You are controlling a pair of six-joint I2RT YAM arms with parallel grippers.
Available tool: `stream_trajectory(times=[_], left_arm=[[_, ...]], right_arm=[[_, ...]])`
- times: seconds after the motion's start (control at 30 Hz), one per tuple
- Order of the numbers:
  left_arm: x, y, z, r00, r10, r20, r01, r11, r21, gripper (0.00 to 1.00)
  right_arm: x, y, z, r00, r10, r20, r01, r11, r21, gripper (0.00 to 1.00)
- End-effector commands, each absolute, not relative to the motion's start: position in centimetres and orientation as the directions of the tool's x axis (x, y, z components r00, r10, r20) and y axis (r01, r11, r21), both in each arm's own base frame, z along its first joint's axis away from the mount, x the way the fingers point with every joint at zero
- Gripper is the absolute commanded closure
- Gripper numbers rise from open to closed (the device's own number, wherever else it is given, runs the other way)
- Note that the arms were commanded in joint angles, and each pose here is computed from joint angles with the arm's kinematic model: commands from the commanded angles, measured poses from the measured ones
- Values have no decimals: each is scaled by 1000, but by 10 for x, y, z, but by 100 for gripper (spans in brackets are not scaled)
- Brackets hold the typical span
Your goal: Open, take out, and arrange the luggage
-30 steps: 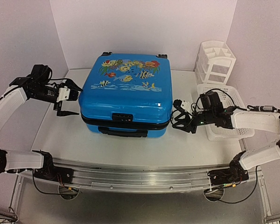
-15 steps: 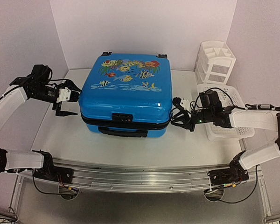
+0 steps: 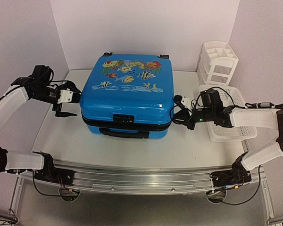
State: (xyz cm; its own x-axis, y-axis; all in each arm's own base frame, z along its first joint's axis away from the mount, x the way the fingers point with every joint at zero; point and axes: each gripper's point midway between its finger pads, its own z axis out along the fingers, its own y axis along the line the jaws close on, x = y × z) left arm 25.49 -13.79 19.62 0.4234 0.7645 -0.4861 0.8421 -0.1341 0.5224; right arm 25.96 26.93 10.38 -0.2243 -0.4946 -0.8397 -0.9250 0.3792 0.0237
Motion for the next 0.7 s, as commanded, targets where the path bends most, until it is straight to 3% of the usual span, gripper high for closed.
stream_trajectory(times=[0.0,0.67], left_arm=[[249,-139,193,426,763,-486,854,-162,494,0],[244,-138,188,433,761,-482,855,-177,488,0]], right_arm=[[262,275,105,-211,-495,-843,-927,374,13,90],[259,268,86,-297,-495,-817,-903,424,71,87]])
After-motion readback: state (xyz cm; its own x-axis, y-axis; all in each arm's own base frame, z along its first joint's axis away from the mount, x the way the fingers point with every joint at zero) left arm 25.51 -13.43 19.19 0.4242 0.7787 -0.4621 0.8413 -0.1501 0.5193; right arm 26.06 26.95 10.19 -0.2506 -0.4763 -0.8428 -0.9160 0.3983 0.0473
